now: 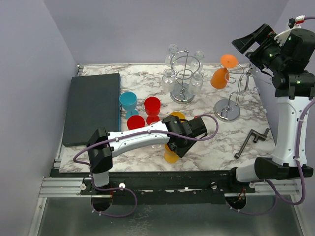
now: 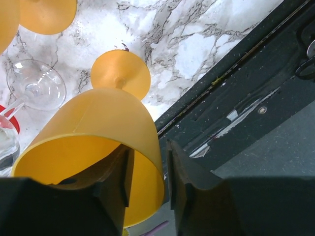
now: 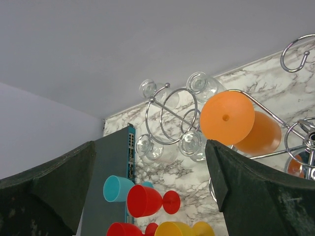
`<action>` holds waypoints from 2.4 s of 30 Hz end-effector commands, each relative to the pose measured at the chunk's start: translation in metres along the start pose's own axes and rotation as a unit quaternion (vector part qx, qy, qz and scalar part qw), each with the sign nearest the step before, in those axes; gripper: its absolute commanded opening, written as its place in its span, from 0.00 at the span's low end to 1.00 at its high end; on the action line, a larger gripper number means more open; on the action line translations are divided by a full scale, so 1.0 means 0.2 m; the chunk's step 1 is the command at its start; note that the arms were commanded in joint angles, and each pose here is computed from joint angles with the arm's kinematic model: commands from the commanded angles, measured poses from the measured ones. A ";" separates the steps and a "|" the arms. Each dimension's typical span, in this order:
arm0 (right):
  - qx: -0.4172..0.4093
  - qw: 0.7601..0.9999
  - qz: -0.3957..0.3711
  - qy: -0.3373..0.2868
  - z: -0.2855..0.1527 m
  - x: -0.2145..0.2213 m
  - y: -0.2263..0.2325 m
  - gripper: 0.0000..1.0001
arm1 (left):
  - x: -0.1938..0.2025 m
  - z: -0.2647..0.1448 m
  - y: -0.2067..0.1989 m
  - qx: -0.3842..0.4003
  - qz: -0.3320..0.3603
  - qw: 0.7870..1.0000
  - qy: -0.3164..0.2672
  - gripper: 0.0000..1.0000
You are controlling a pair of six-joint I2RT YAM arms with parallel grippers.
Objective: Take the wine glass off the wine glass rack
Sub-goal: Place the wine glass at the center of the board.
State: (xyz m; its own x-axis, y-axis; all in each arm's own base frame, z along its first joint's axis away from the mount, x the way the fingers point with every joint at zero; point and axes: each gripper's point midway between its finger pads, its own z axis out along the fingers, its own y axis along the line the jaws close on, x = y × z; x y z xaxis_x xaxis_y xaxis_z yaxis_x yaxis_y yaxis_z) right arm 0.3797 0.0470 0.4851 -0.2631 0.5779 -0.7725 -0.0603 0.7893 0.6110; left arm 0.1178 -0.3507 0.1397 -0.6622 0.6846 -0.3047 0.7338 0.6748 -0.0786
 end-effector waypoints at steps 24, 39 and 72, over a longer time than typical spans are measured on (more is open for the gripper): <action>-0.024 1.000 -0.009 0.007 -0.04 0.01 0.05 1.00 | -0.14 -0.49 -0.02 0.026 0.004 0.995 -0.098 0.66; 0.069 0.996 0.004 0.048 0.13 0.16 -0.23 0.85 | -0.42 -0.80 0.14 0.078 -0.067 0.968 -0.230 0.68; 0.139 0.984 0.111 -0.006 0.31 0.25 -0.49 0.57 | -0.55 -1.06 0.63 0.112 -0.186 0.904 -0.368 0.68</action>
State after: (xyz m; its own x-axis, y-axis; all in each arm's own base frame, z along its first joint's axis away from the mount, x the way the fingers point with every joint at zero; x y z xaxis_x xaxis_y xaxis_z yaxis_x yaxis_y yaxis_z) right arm 0.4325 0.0198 0.3564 -0.3277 0.7132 -0.6196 0.2782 0.6996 0.6581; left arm 0.2551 -0.2837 0.3503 -0.6703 0.0229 -0.7418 0.5210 0.7263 -0.4484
